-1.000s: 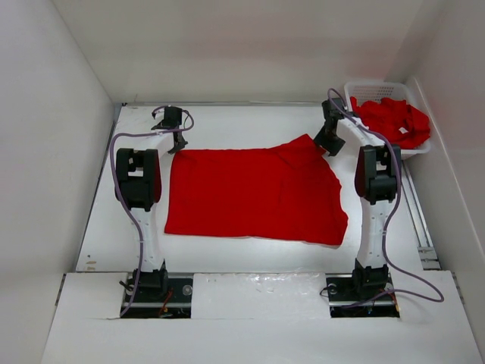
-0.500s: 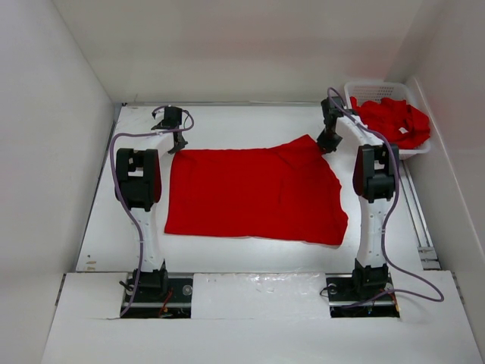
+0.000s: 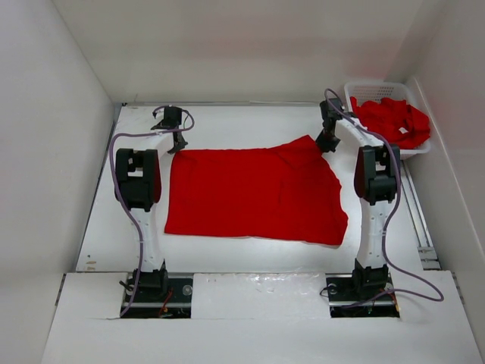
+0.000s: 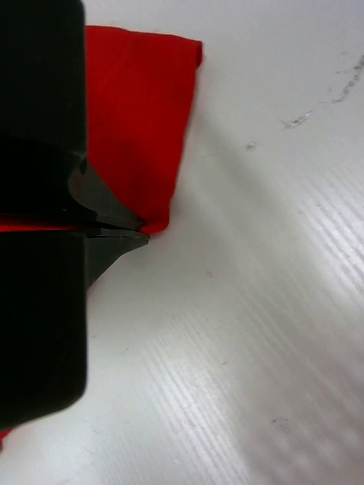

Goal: Fold and stack the t-shirts
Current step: Grap the side of the flattened tshirt furthest away from the robot with both arms, then fold the other side of the tshirt into a rectangle

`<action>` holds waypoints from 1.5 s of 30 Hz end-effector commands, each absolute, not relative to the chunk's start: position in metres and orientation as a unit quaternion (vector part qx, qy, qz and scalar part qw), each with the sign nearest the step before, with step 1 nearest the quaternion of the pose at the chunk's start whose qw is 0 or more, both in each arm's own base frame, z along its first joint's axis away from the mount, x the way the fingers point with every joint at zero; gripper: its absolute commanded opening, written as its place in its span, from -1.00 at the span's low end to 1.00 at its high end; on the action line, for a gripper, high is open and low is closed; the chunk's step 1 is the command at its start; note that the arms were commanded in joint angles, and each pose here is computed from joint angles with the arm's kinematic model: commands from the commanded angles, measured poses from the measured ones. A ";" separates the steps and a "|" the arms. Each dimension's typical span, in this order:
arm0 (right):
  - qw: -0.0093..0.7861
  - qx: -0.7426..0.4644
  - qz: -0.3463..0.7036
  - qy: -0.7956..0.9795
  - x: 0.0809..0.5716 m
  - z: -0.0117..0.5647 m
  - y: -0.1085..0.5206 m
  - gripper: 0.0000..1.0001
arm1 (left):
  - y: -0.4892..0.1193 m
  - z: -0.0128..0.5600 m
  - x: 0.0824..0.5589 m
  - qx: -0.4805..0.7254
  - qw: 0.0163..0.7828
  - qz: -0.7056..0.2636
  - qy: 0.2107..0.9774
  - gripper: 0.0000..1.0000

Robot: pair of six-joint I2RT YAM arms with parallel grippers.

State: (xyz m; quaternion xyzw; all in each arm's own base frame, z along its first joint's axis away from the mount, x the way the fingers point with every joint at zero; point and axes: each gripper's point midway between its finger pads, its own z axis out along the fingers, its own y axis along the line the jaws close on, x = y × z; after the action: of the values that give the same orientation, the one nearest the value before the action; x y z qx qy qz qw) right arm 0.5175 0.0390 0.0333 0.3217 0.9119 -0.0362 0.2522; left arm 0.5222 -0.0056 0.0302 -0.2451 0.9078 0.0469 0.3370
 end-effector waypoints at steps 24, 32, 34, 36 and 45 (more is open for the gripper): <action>0.351 0.275 -0.002 0.895 0.419 0.212 0.062 -1.00 | -0.007 0.117 0.445 -0.253 0.400 0.006 0.881 -1.00; 0.322 0.268 0.011 0.908 0.359 0.210 0.064 -1.00 | -0.012 0.101 0.397 -0.279 0.388 0.007 0.878 -1.00; 0.304 0.261 0.007 0.916 0.341 0.203 0.065 -1.00 | -0.012 0.107 0.391 -0.288 0.392 0.001 0.874 -1.00; 0.304 0.260 0.012 0.916 0.328 0.208 0.063 -1.00 | -0.010 0.111 0.383 -0.298 0.399 -0.001 0.867 -1.00; 0.266 0.257 0.042 0.928 0.268 0.202 0.068 -1.00 | -0.002 0.115 0.366 -0.319 0.408 0.008 0.855 -1.00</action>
State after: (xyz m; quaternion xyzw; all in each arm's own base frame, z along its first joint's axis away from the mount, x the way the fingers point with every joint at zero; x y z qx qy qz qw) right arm 0.2920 0.0624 0.2017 0.2582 0.9219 0.0266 0.2875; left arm 0.3686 -0.0089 0.1086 -0.3036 0.8666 -0.0025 0.3960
